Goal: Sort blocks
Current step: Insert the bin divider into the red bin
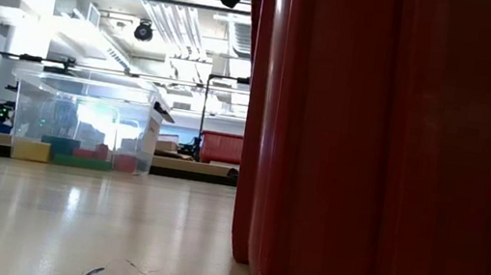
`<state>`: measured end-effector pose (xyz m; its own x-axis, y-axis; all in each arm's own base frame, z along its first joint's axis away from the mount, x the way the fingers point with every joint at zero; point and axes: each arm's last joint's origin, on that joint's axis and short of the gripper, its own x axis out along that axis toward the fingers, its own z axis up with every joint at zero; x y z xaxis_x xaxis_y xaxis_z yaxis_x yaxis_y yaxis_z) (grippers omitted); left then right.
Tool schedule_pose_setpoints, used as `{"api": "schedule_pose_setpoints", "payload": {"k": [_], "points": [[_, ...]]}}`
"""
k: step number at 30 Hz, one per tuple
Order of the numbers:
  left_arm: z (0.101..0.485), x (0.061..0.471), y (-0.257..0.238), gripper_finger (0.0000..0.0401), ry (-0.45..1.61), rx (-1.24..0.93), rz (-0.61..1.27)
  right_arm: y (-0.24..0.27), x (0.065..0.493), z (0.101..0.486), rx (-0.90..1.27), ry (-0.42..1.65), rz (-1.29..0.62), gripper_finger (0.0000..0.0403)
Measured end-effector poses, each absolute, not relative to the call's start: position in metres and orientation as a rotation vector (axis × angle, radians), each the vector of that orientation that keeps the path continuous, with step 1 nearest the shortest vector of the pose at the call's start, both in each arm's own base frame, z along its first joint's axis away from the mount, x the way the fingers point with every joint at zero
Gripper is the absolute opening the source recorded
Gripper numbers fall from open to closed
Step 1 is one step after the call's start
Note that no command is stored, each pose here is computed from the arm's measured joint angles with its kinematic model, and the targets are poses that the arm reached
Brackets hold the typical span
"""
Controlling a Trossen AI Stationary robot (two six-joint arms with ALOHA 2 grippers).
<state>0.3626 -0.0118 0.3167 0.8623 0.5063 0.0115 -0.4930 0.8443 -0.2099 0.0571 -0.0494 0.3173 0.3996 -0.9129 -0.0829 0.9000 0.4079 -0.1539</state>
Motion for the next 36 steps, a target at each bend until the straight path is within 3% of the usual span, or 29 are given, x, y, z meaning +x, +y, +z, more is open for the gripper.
{"api": "schedule_pose_setpoints", "payload": {"k": [16,30,36], "points": [[0.305,0.364,-0.018,0.0002,0.091,-0.176,0.267,-0.047,0.061,0.324,-0.154,0.116,-0.998,0.0000],[0.328,0.347,-0.014,0.0062,0.053,-0.173,0.289,-0.037,0.042,0.347,-0.209,0.197,-0.968,0.0000],[0.317,0.337,-0.020,0.0087,0.231,-0.197,0.273,-0.037,0.041,0.346,-0.170,0.191,-0.970,0.0000]]}}
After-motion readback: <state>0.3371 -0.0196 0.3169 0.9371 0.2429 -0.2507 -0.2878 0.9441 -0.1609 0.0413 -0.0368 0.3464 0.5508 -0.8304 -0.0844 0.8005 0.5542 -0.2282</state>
